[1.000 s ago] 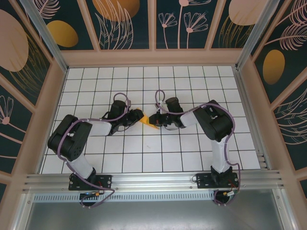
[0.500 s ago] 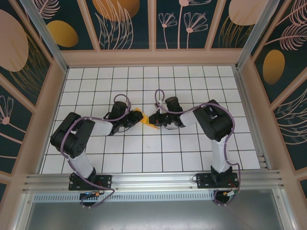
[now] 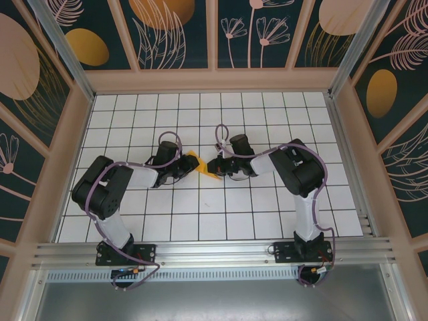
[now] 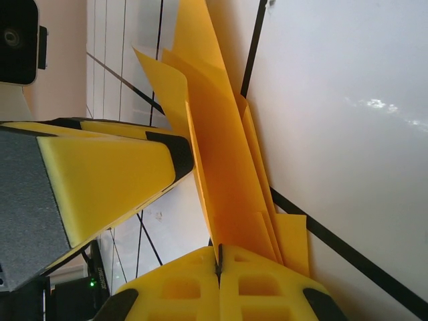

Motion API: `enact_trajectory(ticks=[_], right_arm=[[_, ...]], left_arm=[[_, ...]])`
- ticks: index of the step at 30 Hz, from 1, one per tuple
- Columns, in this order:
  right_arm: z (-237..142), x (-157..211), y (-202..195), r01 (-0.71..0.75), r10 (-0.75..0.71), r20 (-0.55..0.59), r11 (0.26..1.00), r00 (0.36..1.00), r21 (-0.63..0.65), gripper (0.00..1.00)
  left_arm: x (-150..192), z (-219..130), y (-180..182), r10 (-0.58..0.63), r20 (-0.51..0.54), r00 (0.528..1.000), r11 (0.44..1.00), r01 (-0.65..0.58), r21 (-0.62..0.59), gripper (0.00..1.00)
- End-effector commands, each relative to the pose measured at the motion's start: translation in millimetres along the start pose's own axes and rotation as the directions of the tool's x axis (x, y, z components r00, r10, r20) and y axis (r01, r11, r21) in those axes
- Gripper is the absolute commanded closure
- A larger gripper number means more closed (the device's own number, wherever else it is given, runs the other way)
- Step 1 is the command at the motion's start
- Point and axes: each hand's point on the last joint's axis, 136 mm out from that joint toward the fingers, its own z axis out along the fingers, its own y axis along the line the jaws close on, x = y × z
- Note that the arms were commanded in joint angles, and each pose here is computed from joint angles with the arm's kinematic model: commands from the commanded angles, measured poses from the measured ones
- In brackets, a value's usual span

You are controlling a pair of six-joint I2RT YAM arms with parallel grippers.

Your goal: Fold a paper plane with a square sheet of paper (pick it up from the middle)

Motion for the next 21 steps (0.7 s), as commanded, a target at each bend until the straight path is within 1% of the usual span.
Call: enact_trajectory(ticks=[1, 4, 12, 19, 21], right_arm=[[4, 5, -19, -0.021, 0.022, -0.024, 0.999, 0.999, 0.05, 1.0], [1, -1, -9, 0.0, 0.001, -0.02, 0.999, 1.0, 0.035, 0.99], [-14, -12, 16, 0.058, -0.058, -0.011, 0.998, 0.998, 0.008, 0.89], [-25, -3, 20, 0.102, -0.101, -0.026, 0.995, 0.995, 0.004, 0.81], [-26, 1, 20, 0.106, -0.106, -0.034, 0.994, 0.994, 0.004, 0.81]], left_arm=[[0, 3, 15, -0.029, 0.003, 1.0, 0.997, 0.029, -0.072, 0.7], [0, 4, 19, -0.04, -0.001, 0.999, 0.995, 0.04, -0.093, 0.71], [0, 4, 23, -0.054, -0.001, 0.999, 0.991, 0.053, -0.127, 0.7], [1, 5, 27, -0.065, -0.01, 0.998, 0.988, 0.063, -0.144, 0.71], [2, 5, 28, -0.066, -0.013, 0.998, 0.987, 0.064, -0.149, 0.7]])
